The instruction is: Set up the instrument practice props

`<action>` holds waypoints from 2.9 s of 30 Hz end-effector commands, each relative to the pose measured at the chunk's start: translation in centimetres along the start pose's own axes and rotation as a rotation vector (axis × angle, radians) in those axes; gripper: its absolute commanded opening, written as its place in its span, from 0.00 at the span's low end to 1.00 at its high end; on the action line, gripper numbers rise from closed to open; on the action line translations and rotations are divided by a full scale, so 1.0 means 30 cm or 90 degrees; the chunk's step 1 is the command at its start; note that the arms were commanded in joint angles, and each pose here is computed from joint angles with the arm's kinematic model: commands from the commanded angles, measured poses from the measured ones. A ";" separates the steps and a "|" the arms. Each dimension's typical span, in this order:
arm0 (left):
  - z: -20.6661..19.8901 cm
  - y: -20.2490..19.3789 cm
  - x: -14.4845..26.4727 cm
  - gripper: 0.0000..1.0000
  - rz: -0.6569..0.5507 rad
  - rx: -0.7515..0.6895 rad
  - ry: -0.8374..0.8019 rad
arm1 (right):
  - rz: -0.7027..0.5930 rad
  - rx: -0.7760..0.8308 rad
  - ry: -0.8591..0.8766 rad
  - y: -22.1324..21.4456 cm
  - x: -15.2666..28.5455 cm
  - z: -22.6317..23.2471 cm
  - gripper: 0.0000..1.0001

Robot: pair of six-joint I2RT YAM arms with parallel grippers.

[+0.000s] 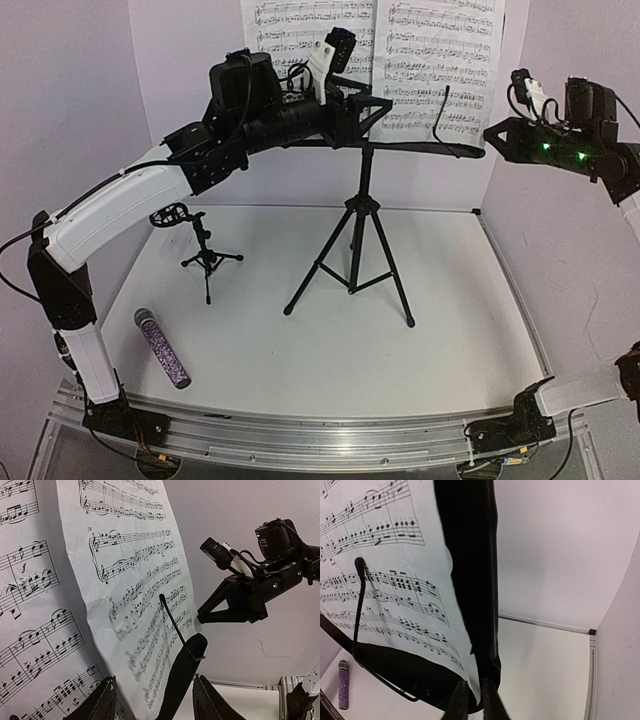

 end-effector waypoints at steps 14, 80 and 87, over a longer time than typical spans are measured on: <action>-0.042 0.165 0.180 0.55 -0.046 -0.051 -0.007 | -0.054 -0.007 -0.053 0.026 0.141 -0.015 0.47; 0.958 -0.525 0.825 0.91 0.675 -0.234 0.053 | 0.297 0.000 0.536 -0.703 -0.267 0.880 0.88; 0.982 -0.564 0.824 0.71 0.723 -0.199 0.013 | 0.307 0.005 0.546 -0.712 -0.276 0.926 0.88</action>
Point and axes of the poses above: each gripper's point midway between its finger pads, its own x axis back along the fingers, its own z axis along the line the jaws close on, y = z × x, the point moved 8 cm from there along x, back along the fingers, and after that the axes turned 13 degrees about x, right-handed, at the moved point
